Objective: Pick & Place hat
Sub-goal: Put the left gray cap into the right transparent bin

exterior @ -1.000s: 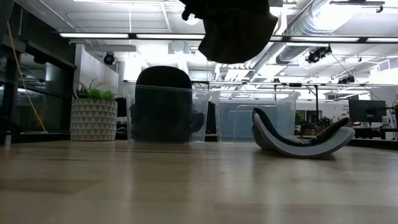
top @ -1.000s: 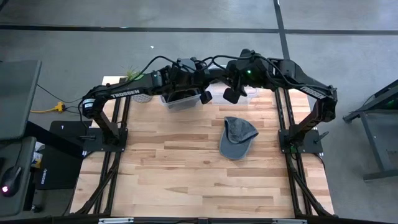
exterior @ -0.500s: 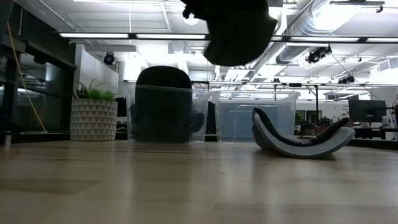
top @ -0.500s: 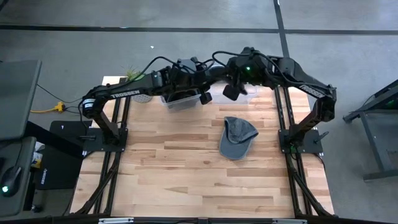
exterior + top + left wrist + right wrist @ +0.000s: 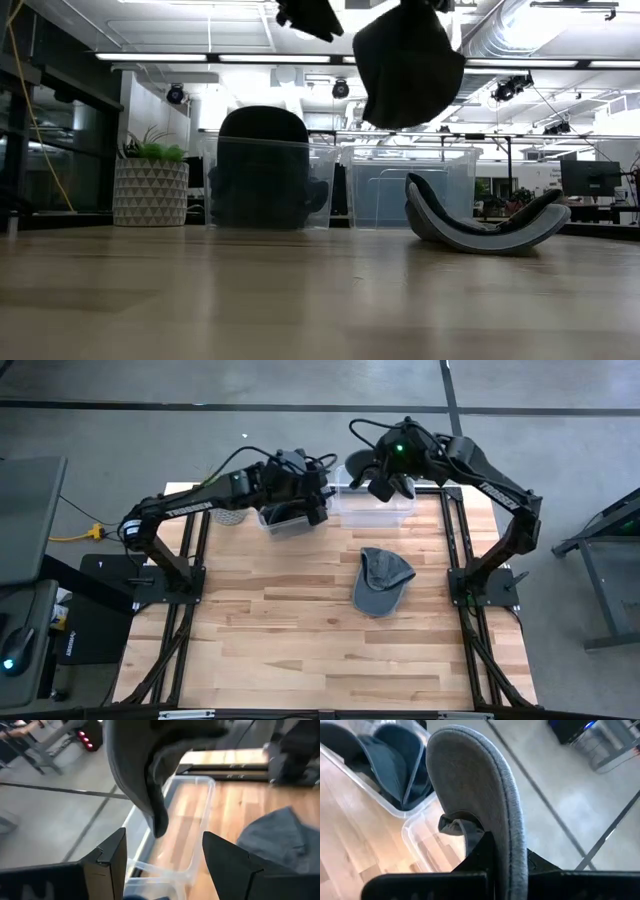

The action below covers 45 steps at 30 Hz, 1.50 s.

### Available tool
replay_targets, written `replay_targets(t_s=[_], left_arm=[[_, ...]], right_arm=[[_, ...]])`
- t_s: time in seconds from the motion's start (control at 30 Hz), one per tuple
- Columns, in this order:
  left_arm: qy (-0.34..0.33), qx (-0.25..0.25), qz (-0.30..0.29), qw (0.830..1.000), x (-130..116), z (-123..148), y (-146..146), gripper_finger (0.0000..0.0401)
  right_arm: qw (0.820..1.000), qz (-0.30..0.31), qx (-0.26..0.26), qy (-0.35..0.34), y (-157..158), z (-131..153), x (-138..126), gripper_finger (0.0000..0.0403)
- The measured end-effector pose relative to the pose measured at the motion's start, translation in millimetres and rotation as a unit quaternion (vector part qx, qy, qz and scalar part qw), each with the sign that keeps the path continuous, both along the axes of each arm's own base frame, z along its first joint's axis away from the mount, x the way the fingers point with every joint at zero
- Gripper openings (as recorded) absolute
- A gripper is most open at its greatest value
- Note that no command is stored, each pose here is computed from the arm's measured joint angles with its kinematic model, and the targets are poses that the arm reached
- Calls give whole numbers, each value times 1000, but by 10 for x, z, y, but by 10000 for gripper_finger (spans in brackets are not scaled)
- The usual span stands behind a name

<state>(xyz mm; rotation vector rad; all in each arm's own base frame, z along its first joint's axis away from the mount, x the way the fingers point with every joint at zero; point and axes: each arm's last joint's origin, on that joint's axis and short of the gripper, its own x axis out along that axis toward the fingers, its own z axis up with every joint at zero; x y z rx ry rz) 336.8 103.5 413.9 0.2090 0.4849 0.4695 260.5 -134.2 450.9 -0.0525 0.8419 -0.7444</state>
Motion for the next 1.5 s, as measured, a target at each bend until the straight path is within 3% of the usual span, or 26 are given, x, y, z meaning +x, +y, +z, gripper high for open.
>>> replay_targets(t_s=[0.4, 0.7, 0.87, 1.03, 1.4, 1.5], left_arm=[[12, -132, -60, 989, -269, -51, 342, 168], [-28, -148, -79, 985, -350, 79, 281, 156], [-51, -173, -71, 981, -398, -60, 258, 156], [-112, -183, -52, 975, -582, -232, 179, 155], [-283, -226, -36, 931, -1057, -508, -89, 155], [-297, -219, -21, 929, -1203, -539, -204, 155]], right_arm=[[997, 12, 28, -65, -373, -459, -224, 5], [988, 8, 52, -145, -522, -672, -527, 5], [985, 21, 66, -155, -599, -716, -604, 5], [983, 40, 68, -165, -671, -705, -671, 5], [970, 110, 108, -188, -890, -775, -831, 5], [971, 113, 120, -173, -973, -868, -822, 5]])
